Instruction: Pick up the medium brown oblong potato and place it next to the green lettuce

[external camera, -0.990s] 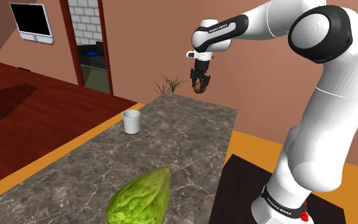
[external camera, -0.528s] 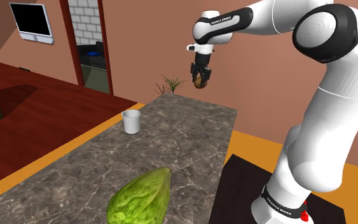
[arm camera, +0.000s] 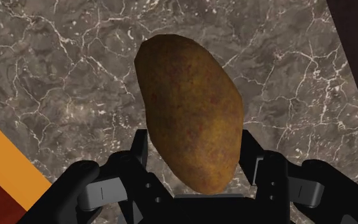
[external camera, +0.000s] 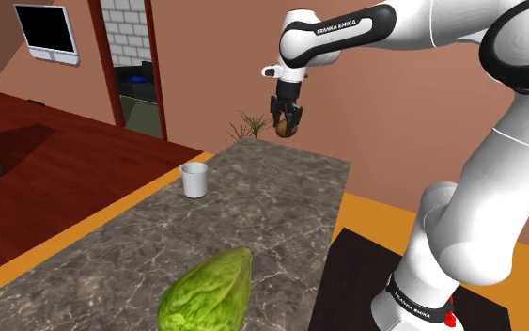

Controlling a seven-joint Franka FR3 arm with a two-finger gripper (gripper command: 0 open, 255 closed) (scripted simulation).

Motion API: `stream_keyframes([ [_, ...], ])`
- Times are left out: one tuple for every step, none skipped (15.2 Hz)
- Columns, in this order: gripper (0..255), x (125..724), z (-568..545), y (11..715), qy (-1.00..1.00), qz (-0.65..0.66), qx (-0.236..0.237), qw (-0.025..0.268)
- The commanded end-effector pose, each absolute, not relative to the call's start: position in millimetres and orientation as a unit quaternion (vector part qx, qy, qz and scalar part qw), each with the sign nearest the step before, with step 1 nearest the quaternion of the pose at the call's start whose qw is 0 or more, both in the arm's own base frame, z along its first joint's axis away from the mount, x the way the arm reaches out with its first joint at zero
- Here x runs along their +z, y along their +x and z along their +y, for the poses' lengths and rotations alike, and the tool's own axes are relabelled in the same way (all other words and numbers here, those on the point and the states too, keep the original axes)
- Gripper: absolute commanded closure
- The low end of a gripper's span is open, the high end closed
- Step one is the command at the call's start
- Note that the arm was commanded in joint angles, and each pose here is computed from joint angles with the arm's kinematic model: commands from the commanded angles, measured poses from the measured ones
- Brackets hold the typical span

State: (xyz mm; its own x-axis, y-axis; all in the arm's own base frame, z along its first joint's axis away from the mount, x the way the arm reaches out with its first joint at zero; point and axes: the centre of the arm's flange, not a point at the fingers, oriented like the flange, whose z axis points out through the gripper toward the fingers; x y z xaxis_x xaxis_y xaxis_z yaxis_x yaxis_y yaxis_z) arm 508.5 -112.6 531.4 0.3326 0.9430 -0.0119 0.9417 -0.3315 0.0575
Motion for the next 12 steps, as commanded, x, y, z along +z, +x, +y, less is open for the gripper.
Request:
stream_keyframes([
  [255,531.8,-88.7,499.6,0.816,0.577,0.012,0.027],
  [255,531.8,-75.8,496.8,0.816,0.577,0.012,0.027],
  [255,531.9,-62.9,494.0,0.816,0.577,0.012,0.027],
  [255,531.9,-50.0,491.2,0.816,0.577,0.012,0.027],
  [255,531.9,-37.1,488.4,0.816,0.577,0.012,0.027],
  [255,531.9,-24.2,485.6,0.816,0.577,0.012,0.027],
  [255,531.9,-11.3,482.7,0.816,0.577,0.012,0.027],
  [255,531.9,1.6,479.9,0.816,0.577,0.012,0.027],
  [255,531.9,14.5,477.1,0.816,0.577,0.012,0.027],
  [255,532.0,27.4,474.3,0.816,0.577,0.012,0.027],
  [255,532.0,40.3,471.5,0.816,0.577,0.012,0.027],
  [255,532.0,53.2,468.7,0.816,0.577,0.012,0.027],
])
